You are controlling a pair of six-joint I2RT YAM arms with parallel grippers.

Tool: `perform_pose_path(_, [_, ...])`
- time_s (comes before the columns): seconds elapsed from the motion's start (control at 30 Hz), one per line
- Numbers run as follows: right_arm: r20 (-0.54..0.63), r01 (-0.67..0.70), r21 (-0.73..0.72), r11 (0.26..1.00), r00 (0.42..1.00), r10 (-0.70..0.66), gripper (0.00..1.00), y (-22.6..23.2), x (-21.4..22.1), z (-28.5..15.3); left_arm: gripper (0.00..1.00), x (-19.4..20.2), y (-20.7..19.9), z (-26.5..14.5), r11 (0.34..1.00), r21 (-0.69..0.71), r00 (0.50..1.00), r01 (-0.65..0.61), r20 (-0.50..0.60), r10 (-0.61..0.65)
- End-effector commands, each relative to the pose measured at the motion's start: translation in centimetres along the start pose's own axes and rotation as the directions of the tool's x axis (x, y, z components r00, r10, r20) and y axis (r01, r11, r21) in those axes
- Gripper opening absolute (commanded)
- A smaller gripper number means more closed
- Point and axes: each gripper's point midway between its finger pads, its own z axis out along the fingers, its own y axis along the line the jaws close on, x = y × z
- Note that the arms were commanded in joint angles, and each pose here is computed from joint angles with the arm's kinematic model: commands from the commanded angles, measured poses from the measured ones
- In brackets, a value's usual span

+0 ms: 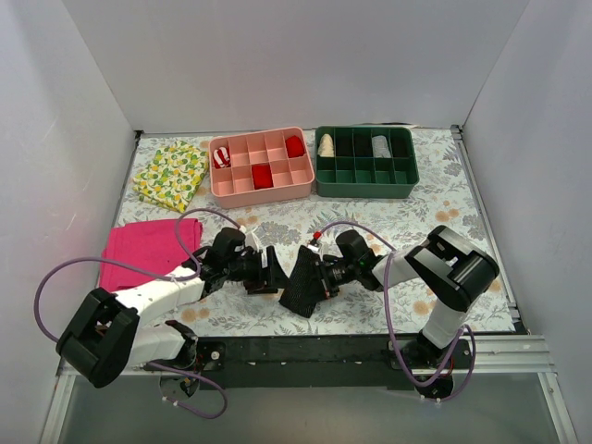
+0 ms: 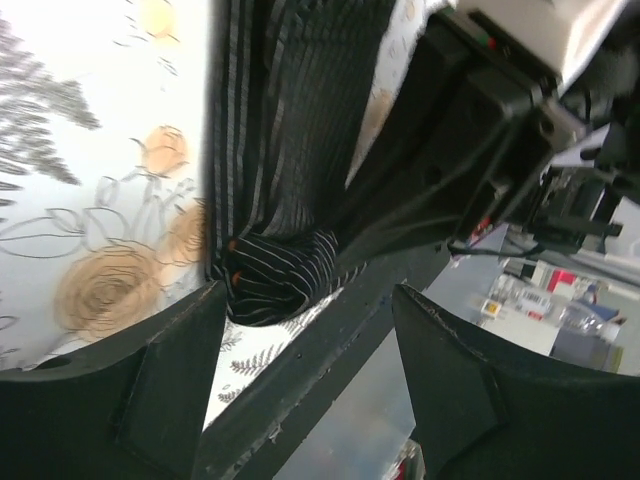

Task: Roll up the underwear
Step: Roll the underwear to the center of the board.

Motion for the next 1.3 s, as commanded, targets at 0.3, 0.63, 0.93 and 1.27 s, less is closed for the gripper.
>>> perform_pose_path(0.3, [-0.029, -0.113, 0.148, 0.983, 0.993, 0.118, 0.01, -3.6, 1.5, -0.1, 0.60, 2.2, 2.9, 1.2, 0.991, -0.126, 0.999, -0.041, -0.001, 0.041])
perform_pose_path(0.63, [-0.040, -0.049, 0.161, 0.986, 0.998, 0.056, 0.03, -3.1, 1.3, -0.7, 0.42, 1.3, 4.6, 2.7, 0.979, -0.201, 1.000, 0.023, 0.025, -0.018])
perform_pose_path(0.93, [0.029, 0.130, 0.234, 0.963, 0.990, -0.141, 0.45, -0.7, -1.2, -2.0, 0.35, 2.8, 7.4, 3.2, 0.953, -0.294, 0.997, 0.072, -0.011, -0.079])
perform_pose_path(1.27, [0.045, 0.332, 0.494, 0.803, 0.913, -0.405, 0.60, 1.2, -3.6, -4.1, 0.34, 2.8, 7.8, 3.2, 0.943, -0.322, 0.995, 0.089, -0.012, -0.098])
